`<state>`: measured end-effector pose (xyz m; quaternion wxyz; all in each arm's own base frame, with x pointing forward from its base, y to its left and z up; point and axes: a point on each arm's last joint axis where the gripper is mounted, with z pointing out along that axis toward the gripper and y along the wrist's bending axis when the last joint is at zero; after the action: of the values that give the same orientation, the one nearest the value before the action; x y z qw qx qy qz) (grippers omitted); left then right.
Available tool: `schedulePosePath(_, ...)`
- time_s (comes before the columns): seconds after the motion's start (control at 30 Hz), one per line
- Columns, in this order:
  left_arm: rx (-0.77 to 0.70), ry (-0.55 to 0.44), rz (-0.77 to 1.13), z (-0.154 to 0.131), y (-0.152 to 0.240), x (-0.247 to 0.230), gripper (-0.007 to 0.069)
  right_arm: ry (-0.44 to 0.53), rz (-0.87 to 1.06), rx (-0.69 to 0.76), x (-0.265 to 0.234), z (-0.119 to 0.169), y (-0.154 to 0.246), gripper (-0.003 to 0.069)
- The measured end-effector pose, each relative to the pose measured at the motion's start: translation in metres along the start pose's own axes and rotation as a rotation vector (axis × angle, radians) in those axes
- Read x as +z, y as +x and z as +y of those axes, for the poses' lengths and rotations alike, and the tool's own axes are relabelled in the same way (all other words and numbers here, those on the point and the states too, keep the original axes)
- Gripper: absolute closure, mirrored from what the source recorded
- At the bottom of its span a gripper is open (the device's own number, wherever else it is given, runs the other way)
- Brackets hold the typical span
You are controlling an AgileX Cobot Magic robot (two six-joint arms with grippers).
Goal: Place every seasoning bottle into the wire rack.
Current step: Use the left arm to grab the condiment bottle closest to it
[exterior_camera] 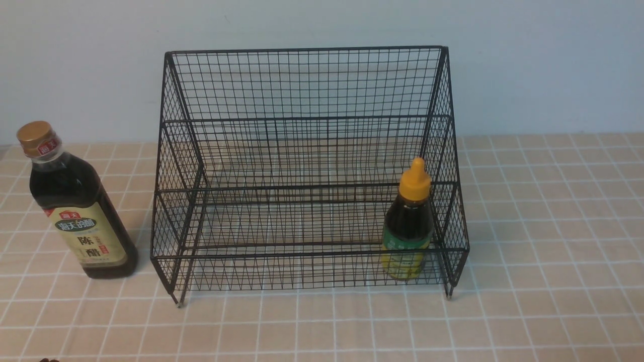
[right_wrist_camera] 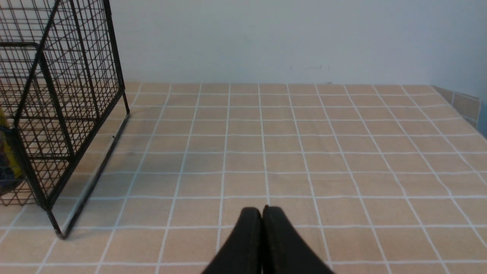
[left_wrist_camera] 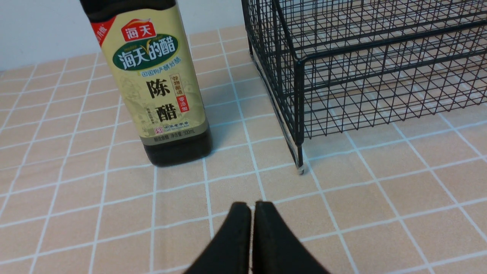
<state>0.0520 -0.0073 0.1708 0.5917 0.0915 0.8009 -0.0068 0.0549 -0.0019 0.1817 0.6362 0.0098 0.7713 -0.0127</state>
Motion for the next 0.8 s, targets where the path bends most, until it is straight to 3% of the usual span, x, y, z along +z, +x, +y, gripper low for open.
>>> schedulePosePath(0.8, 0.000, 0.000, 0.000, 0.0000, 0.0000, 0.0000, 0.0632, 0.001, 0.005, -0.012, -0.0001, -0.0001, 0.0002, 0.0673)
